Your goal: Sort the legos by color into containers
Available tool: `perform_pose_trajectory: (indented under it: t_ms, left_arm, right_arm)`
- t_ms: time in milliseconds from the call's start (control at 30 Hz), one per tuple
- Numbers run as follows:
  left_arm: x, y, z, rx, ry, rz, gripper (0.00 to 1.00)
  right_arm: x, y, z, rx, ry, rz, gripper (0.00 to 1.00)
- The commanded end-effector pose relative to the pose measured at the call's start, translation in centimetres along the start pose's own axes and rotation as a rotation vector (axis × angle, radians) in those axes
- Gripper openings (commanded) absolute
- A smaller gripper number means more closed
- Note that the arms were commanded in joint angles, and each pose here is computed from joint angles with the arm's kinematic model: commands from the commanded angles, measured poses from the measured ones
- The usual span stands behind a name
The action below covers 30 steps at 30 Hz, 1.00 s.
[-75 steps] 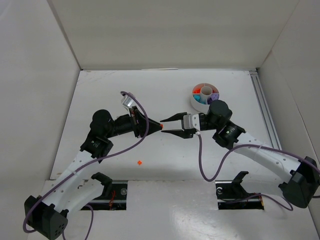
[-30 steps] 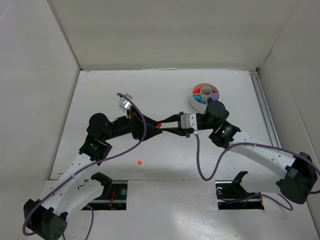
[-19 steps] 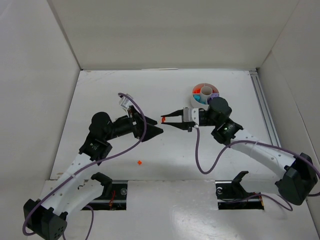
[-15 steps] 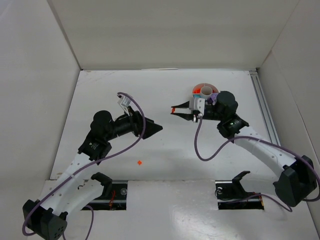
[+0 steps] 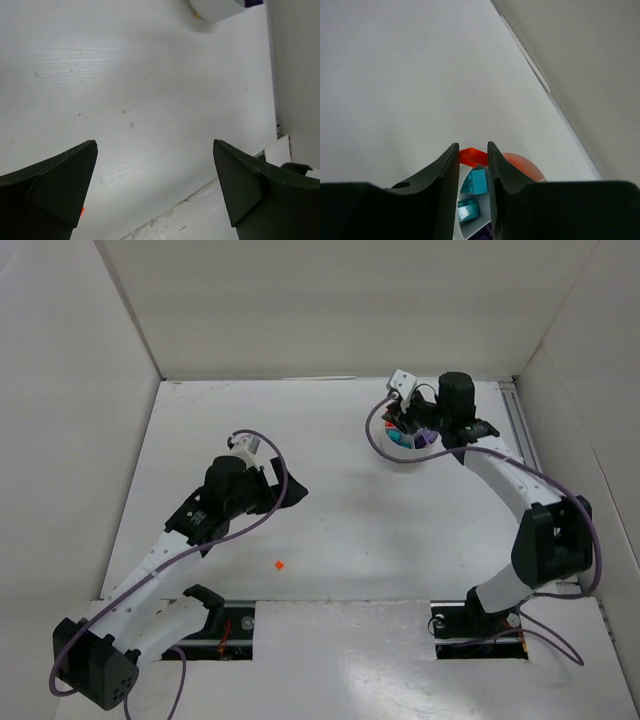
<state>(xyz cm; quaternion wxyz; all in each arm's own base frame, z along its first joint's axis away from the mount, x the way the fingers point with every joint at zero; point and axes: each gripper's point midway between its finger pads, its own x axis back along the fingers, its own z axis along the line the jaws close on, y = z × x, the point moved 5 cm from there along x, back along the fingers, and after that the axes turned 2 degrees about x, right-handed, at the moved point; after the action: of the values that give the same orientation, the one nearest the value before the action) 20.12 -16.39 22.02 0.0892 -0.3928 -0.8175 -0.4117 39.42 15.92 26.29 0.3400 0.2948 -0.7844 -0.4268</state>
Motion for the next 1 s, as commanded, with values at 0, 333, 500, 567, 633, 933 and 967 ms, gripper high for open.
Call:
perform_pose_trajectory:
  t_ms: [0,333,500,567,633,933,967]
  left_arm:
    - [-0.1,-0.1,1.7,0.044,0.132,0.005,1.0]
    - [-0.1,-3.2,5.1,0.102,0.317,0.127,1.0]
    - [-0.2,-5.1,6.5,0.171,0.395,0.194,0.99]
    - [-0.2,-5.6,6.9,0.194,0.419,0.212,0.97]
    - [-0.2,-6.2,7.2,0.21,0.433,0.235,0.97]
    - [-0.1,-7.7,8.3,0.266,0.505,0.267,0.95]
    - [0.0,-7.9,8.2,0.26,0.508,0.279,0.95]
  right_arm:
    - [-0.9,-0.8,-2.9,0.039,-0.054,0.092,0.04]
    - [-4.1,-5.5,-6.9,0.011,-0.09,0.273,0.09]
    - [-4.0,-6.6,-7.5,0.006,-0.133,0.338,0.1]
    - [-4.1,-7.1,-7.5,0.014,-0.134,0.353,0.14]
    - [-4.3,-7.2,-7.7,0.023,-0.133,0.354,0.18]
    - [-5.0,-7.7,-7.5,0.021,-0.104,0.353,0.32]
    - [-5.0,-7.7,-7.5,0.021,-0.104,0.353,0.34]
